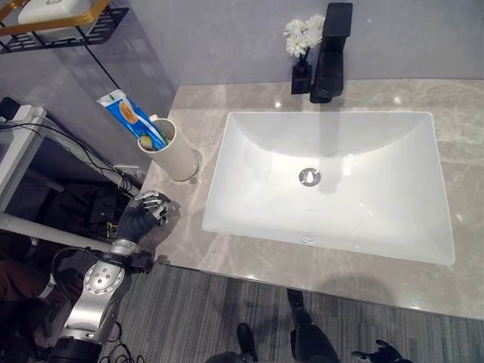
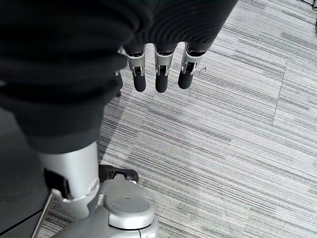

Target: Put brush and paste in cup on sink, flatten towel.

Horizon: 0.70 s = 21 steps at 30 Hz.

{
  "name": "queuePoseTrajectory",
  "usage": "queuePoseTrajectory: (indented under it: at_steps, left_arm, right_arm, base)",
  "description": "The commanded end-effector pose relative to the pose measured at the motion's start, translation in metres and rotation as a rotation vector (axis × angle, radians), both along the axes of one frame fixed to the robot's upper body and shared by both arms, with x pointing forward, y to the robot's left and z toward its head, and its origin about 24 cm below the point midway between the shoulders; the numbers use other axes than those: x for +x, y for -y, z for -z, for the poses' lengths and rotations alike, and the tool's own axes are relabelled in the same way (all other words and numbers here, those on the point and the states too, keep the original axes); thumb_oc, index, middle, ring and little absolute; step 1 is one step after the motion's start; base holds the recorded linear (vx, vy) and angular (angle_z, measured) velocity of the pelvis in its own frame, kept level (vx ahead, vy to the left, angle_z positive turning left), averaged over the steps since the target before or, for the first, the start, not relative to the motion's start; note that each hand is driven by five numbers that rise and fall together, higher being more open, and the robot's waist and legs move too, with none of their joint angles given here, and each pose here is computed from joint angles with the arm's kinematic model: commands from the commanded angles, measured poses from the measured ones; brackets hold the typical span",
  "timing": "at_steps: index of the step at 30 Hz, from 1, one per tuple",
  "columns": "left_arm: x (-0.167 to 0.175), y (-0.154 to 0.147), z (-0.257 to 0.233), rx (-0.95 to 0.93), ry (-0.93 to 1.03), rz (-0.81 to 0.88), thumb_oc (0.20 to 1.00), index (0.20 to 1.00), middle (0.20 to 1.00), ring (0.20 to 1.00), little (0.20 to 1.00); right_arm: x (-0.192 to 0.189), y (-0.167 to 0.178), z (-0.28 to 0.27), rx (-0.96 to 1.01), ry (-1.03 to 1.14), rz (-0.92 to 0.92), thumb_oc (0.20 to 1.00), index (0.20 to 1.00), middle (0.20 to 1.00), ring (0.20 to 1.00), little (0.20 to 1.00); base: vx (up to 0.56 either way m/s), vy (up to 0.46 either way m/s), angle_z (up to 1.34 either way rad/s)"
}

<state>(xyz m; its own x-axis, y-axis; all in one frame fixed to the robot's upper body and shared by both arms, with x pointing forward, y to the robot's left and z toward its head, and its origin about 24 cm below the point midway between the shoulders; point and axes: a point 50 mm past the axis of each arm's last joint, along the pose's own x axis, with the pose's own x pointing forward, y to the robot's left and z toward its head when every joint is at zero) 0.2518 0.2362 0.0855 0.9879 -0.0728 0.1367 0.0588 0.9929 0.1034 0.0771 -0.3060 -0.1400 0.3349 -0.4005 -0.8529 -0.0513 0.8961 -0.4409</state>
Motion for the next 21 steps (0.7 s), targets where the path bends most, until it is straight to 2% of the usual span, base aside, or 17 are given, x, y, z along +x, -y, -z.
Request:
queuePoseTrajectory:
  at_steps: [1,21]
  left_arm:
    - [0.008,-0.008,-0.009,-0.046,0.042,-0.068,0.200,0.200,0.200,0.200,0.200]
    - [0.058,0.008,-0.070,-0.119,0.283,-0.168,0.200,0.200,0.200,0.200,0.200]
  right_arm:
    - [-0.002,-0.009,0.005,0.005,-0.044,0.000,1.000,1.000,1.000,1.000,1.000]
    - [0.010,-0.009,0.003,-0.022,-0.026,-0.050,1.000,1.000,1.000,1.000,1.000]
  base:
    - [0.00,0.000,0.00]
    - [0.00,0.000,-0.01]
